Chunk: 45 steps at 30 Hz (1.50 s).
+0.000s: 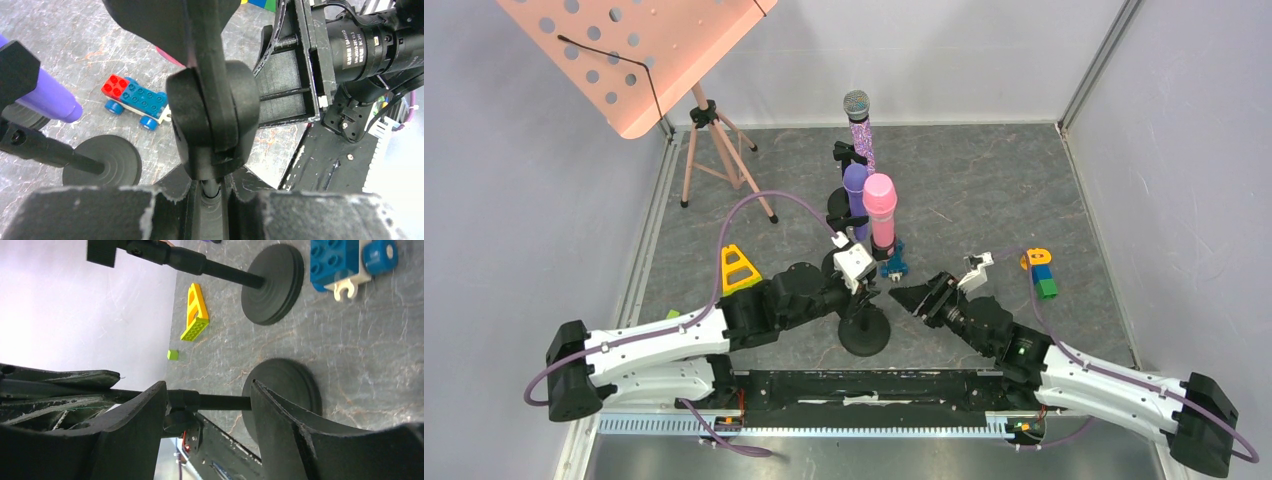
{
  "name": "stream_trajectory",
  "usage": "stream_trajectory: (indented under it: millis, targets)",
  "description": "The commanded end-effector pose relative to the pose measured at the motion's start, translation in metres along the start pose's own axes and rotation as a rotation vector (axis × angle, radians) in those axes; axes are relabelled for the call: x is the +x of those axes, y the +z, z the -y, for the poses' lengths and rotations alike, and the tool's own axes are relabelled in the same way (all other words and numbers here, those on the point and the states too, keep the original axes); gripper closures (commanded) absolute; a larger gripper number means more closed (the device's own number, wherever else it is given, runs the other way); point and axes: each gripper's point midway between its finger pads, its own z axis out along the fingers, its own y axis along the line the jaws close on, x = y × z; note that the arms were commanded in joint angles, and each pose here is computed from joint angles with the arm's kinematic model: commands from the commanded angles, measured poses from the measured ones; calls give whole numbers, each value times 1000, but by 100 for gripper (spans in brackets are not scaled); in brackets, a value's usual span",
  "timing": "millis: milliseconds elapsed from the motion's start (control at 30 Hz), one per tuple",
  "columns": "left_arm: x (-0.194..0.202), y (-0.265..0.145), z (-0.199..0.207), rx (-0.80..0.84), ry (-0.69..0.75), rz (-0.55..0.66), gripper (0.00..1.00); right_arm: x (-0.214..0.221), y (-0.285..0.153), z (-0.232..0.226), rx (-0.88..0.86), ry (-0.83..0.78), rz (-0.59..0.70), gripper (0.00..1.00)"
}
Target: Remove the microphone from the stand
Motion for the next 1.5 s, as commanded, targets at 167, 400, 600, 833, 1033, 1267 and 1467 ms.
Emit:
stream_trajectory:
  millis: [167,400,600,833,1033,1267,1467]
  targets:
    - [-22,-15,-11,-47,11,121,98,22,4,-32,14,333,-157,36]
    - [-15,-17,-12,-51,-11,120,98,44,5,-42,-29,497,-278,45]
    - [-15,-20,-16,-75,-18,129,98,47,7,-46,-35,556,-301,53]
    - [-15,-21,-20,-97,-32,141,98,48,5,-47,-37,599,-309,56]
    - [-15,-21,-20,-94,-34,143,98,50,5,-42,-35,606,-311,62]
    - [-14,-22,-20,-95,-40,143,98,50,8,-49,-54,597,-319,57]
    - [-15,-22,-19,-92,-42,146,98,54,7,-52,-75,593,-347,70]
